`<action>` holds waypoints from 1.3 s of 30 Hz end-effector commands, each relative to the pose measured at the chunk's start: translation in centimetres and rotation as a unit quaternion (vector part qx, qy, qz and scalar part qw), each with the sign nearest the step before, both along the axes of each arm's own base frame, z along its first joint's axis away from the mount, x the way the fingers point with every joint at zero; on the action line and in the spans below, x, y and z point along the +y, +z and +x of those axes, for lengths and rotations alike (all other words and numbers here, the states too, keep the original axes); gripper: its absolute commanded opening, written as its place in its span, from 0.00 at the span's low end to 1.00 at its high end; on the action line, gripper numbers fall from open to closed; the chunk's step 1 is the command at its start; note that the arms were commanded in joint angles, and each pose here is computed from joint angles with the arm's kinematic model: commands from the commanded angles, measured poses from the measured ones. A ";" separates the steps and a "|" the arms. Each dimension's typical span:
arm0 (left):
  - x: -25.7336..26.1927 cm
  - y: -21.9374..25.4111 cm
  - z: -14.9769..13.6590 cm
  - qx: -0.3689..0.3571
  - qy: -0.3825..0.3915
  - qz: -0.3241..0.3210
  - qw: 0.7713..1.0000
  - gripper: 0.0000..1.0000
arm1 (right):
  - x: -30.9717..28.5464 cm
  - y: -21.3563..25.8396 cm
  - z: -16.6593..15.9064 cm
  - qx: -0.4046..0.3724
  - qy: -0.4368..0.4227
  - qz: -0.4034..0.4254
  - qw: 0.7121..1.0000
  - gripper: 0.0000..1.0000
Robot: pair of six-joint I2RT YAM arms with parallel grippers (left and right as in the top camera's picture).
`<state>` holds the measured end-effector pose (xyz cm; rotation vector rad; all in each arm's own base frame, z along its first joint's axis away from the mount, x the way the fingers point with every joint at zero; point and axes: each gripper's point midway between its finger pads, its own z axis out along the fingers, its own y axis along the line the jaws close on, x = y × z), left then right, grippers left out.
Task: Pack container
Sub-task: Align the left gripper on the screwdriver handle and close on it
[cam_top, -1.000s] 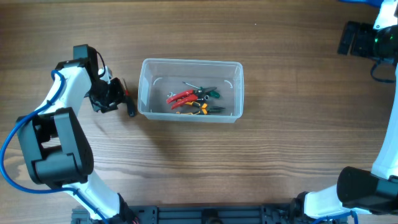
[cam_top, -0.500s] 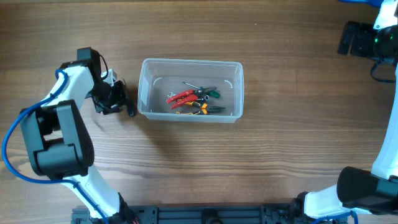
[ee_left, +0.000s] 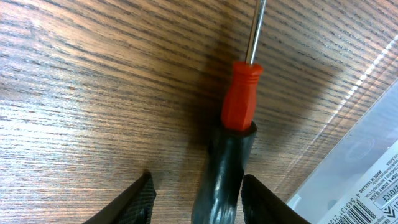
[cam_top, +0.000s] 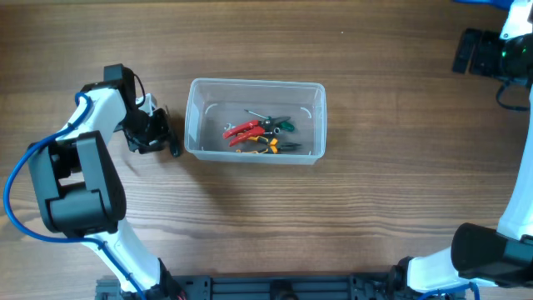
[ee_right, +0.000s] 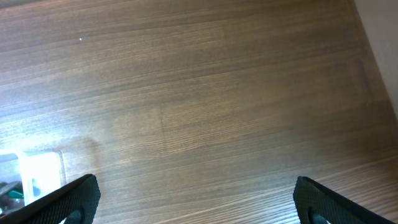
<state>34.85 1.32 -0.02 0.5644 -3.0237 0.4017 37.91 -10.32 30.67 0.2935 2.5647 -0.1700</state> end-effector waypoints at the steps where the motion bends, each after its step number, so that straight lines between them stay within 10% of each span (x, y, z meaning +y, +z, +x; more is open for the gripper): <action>1: 0.6 -2.2 -1.6 0.042 -0.013 0.017 0.999 0.47 | 0.1 -0.1 0.1 -0.001 -0.001 0.004 1.000 1.00; 8: 3.2 -2.3 -3.3 0.082 -0.009 0.094 0.992 0.49 | 0.1 -0.1 0.1 0.000 0.000 0.004 1.000 1.00; 23: 3.1 -2.5 -1.4 0.033 -0.065 0.088 0.993 0.65 | 0.1 -0.1 0.1 0.000 0.000 0.004 1.000 1.00; 39: 2.2 -2.4 0.4 -0.024 -0.154 0.064 0.986 0.61 | 0.1 -0.1 0.1 0.000 -0.001 0.004 1.000 1.00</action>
